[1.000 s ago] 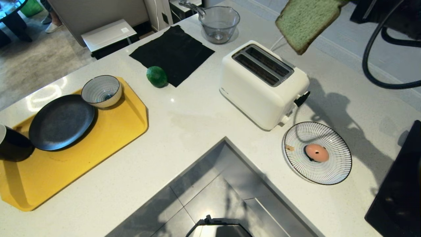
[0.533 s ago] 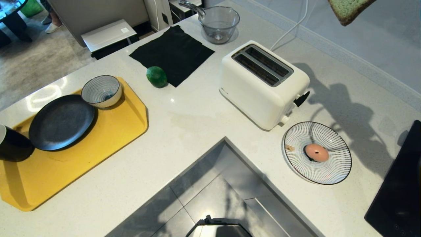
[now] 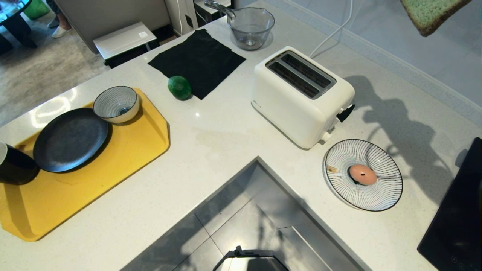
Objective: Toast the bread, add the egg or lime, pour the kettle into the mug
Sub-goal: Put the baked bread on a plate
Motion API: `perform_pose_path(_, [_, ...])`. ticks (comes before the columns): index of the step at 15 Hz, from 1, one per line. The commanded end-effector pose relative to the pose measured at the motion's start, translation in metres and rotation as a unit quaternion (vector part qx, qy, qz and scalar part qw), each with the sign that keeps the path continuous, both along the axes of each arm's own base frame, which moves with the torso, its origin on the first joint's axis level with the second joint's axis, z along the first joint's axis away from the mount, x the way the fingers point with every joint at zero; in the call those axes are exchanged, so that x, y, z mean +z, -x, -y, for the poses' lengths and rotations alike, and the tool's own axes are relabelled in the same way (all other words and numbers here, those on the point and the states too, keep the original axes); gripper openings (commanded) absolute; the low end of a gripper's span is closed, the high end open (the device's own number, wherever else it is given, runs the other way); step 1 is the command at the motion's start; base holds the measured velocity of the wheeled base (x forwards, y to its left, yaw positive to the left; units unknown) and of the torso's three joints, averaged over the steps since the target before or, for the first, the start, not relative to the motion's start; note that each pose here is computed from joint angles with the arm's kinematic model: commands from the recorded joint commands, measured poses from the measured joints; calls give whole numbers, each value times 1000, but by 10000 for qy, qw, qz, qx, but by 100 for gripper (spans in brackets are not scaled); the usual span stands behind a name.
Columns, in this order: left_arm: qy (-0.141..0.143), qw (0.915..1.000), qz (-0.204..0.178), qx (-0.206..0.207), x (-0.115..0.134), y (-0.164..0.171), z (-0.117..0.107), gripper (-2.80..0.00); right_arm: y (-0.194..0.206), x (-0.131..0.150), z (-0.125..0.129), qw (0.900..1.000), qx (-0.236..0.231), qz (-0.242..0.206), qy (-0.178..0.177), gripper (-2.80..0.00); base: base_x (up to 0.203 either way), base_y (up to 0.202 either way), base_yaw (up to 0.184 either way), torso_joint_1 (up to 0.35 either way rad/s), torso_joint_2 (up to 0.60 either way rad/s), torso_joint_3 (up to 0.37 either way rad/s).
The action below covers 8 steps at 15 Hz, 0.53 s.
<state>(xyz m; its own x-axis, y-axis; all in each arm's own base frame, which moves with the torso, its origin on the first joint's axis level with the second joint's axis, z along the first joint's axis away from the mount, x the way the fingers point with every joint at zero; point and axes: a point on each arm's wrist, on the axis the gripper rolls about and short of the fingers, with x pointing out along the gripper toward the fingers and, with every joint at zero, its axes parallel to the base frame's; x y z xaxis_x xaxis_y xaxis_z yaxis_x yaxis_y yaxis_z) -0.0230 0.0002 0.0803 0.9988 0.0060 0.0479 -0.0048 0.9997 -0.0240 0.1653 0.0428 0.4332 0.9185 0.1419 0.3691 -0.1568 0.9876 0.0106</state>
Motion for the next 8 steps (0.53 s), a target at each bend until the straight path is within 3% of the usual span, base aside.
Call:
perform_pose_path(1, [4, 10000, -71, 1, -4, -1, 0, -280, 6, 1, 2, 9999, -134, -23, -1, -280, 0, 0, 0, 0, 0, 0])
perform_pose_path(8, [4, 10000, -71, 1, -4, -1, 0, -280, 16, 9, 6, 9986, -498, 103, 116, -280, 0, 0, 0, 0, 0, 0])
